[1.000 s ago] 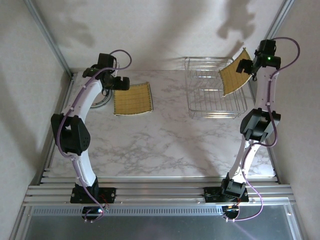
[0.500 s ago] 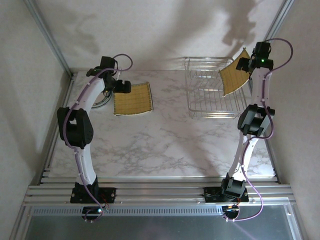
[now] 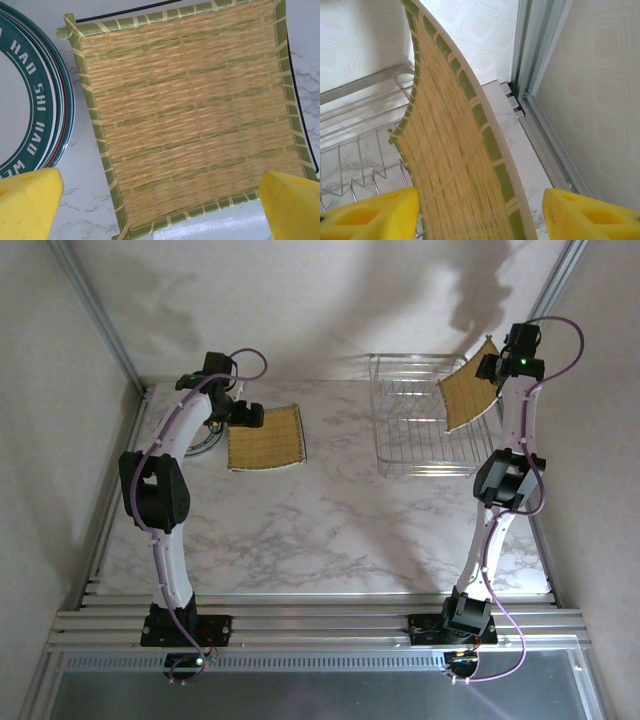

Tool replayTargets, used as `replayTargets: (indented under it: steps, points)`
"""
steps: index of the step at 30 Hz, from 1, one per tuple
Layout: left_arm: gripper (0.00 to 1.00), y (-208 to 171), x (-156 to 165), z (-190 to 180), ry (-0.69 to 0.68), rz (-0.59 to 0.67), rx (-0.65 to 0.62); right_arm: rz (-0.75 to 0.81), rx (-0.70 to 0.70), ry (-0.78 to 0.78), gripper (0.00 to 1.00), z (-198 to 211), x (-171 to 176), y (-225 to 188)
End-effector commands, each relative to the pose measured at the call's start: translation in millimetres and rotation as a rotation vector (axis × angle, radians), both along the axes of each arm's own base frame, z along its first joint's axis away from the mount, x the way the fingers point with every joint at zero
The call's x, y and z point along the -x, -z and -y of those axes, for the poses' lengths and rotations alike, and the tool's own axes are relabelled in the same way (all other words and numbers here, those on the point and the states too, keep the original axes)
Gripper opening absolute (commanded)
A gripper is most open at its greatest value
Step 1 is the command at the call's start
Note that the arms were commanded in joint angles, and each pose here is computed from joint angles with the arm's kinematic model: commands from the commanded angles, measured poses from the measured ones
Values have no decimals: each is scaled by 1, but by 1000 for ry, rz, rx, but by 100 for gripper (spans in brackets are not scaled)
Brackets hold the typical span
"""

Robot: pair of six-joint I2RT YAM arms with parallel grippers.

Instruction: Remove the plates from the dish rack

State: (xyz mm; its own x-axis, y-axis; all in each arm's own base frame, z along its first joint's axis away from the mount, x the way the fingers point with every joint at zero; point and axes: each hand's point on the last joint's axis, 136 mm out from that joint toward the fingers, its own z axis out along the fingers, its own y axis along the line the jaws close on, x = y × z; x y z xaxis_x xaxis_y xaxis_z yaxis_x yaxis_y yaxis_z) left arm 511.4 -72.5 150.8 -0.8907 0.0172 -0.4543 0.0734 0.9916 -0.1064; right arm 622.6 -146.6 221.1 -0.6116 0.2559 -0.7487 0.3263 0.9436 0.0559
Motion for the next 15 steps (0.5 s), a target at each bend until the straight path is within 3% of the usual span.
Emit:
replayTargets:
  steps: [1,15]
  points:
    - [100,-4,0,-1,10,-10,1,22,-3,-9,63,-2,-4,-5]
    - [100,-7,-2,3,9,8,16,34,0,-11,28,-5,2,-20]
